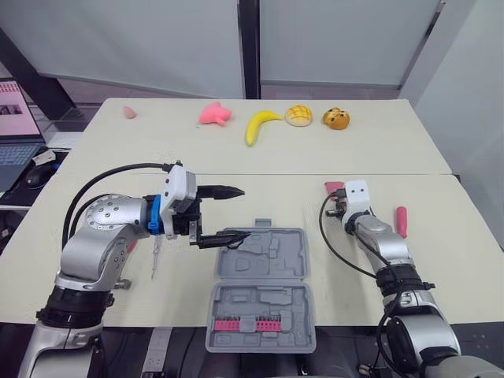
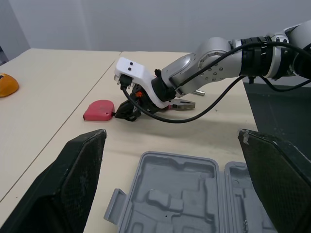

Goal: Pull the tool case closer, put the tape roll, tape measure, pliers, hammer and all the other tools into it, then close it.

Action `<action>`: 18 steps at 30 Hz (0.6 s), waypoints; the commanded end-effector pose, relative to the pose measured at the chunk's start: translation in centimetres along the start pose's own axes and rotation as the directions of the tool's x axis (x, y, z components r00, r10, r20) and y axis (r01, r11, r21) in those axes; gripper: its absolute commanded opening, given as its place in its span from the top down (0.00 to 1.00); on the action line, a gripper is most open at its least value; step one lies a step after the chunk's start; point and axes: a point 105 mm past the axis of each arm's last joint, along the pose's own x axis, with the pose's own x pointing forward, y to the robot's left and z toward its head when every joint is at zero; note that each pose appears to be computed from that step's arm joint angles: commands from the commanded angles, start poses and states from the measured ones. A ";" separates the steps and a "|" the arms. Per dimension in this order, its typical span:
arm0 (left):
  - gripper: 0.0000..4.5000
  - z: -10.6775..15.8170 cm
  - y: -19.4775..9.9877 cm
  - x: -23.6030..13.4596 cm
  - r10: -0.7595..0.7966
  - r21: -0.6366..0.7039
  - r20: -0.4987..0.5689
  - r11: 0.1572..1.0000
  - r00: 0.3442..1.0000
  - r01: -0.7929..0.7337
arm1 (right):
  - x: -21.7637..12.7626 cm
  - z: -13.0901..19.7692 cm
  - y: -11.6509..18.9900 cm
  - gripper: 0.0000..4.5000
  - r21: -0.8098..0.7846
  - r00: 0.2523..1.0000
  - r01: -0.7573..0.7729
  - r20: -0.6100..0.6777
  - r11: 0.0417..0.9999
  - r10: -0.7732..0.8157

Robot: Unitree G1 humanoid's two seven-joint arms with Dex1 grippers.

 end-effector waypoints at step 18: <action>0.00 -3.5 -3.6 -1.6 -0.105 0.066 -0.151 0.991 0.983 0.117 | -9.1 -5.0 2.1 0.99 -0.040 0.975 -0.206 -0.093 0.978 0.201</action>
